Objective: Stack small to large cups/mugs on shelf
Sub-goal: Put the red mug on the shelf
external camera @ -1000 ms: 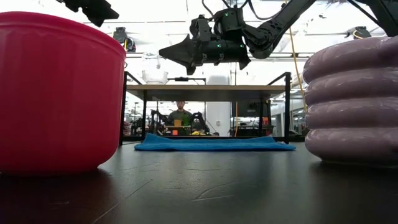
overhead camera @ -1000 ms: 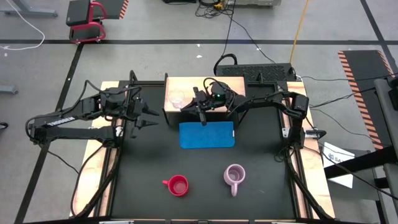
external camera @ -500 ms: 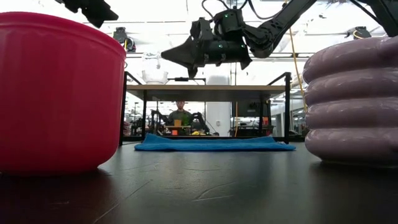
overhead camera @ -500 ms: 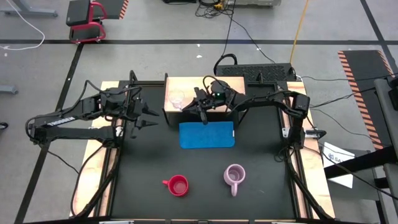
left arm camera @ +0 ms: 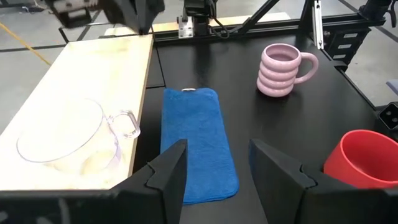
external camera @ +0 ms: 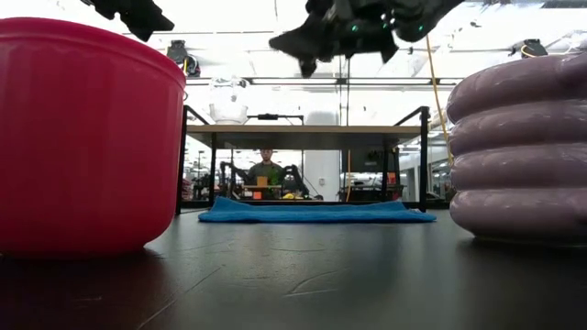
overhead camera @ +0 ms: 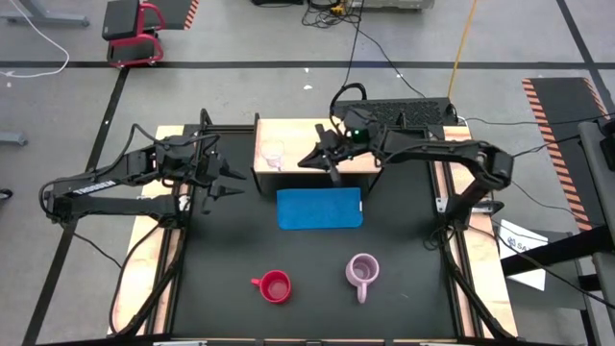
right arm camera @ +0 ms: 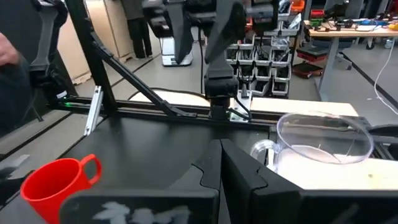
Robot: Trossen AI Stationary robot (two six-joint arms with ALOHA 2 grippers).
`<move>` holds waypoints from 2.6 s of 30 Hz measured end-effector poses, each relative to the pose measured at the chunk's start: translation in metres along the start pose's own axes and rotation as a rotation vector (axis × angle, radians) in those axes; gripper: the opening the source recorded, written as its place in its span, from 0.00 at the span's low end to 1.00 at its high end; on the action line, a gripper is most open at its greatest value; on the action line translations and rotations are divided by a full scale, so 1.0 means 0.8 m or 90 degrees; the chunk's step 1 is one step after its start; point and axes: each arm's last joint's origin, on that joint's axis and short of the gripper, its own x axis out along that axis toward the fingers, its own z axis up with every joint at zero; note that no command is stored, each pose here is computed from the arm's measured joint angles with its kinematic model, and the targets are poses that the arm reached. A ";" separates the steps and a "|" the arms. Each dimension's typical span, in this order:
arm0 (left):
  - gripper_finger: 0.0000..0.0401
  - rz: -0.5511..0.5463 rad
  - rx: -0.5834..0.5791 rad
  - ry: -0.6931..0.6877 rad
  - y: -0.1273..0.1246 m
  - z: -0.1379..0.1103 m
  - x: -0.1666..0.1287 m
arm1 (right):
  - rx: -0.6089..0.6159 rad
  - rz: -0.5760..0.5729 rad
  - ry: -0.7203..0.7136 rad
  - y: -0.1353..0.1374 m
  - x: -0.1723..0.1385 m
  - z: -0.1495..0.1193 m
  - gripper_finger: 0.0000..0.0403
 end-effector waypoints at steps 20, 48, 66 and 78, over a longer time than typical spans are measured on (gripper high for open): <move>0.43 -0.030 0.026 -0.016 -0.013 0.005 0.003 | 0.003 -0.022 -0.104 0.083 -0.096 -0.030 0.00; 0.43 0.039 -0.075 -0.179 -0.036 -0.063 -0.062 | 0.018 -0.105 -0.053 0.160 -0.202 -0.068 0.00; 0.43 -0.005 -0.039 -0.220 -0.037 -0.077 -0.043 | 0.020 -0.120 -0.087 0.192 -0.242 -0.114 0.00; 0.43 -0.001 -0.059 -0.226 -0.040 -0.100 -0.042 | 0.026 -0.118 -0.100 0.198 -0.248 -0.154 0.00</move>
